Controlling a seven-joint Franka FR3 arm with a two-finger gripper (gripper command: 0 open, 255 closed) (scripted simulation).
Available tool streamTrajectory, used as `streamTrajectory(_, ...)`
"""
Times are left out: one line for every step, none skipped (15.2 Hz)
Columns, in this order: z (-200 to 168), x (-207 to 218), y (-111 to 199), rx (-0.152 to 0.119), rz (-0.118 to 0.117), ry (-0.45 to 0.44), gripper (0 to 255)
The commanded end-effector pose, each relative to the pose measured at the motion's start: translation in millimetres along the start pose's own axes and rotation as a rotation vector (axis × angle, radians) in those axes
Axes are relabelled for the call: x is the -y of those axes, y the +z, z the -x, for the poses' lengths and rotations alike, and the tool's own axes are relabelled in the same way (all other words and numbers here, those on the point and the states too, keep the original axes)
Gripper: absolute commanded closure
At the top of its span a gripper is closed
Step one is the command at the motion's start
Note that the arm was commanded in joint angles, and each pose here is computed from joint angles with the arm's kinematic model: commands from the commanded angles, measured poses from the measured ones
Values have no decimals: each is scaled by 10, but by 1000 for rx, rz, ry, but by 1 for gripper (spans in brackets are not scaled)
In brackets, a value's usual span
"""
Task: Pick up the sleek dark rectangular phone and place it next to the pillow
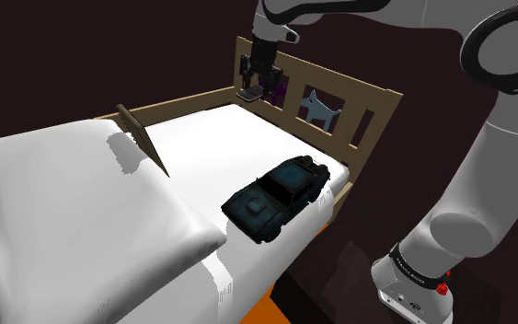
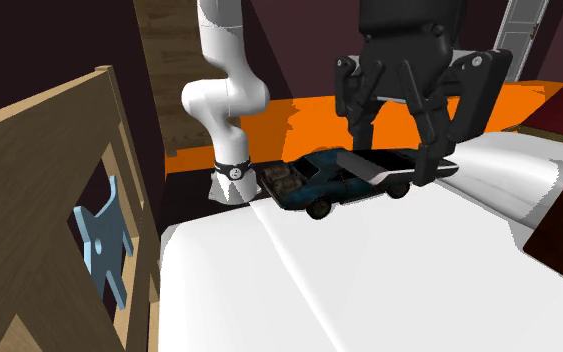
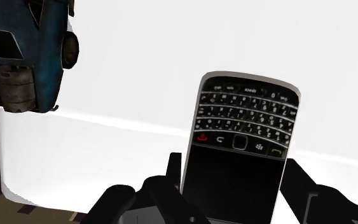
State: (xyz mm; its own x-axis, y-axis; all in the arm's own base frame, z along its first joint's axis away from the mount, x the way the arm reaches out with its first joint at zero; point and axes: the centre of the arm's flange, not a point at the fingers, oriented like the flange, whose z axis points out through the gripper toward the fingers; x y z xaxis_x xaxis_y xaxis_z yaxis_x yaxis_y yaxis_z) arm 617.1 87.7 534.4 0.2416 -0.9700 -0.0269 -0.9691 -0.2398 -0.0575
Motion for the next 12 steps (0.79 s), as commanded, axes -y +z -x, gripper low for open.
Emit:
streamTrajectory(251, 59, -16, 0, 0, 2, 255)
streamTrajectory(381, 81, -11, 0, 0, 2, 255)
streamTrajectory(511, 102, -6, 0, 0, 2, 255)
streamTrajectory(641, 124, -1, 0, 0, 2, 255)
streamTrajectory(771, 145, 3, 0, 0, 2, 255)
streamTrajectory(902, 167, 8, 0, 0, 2, 255)
streamTrajectory(1032, 188, 13, 0, 0, 2, 255)
streamTrajectory(1162, 210, 18, 0, 0, 2, 255)
streamTrajectory(1292, 231, 22, 0, 0, 2, 255)
streamTrajectory(1422, 253, 27, 0, 0, 2, 255)
streamTrajectory(1552, 274, 32, 0, 0, 2, 255)
streamTrajectory(1683, 296, 37, 0, 0, 2, 255)
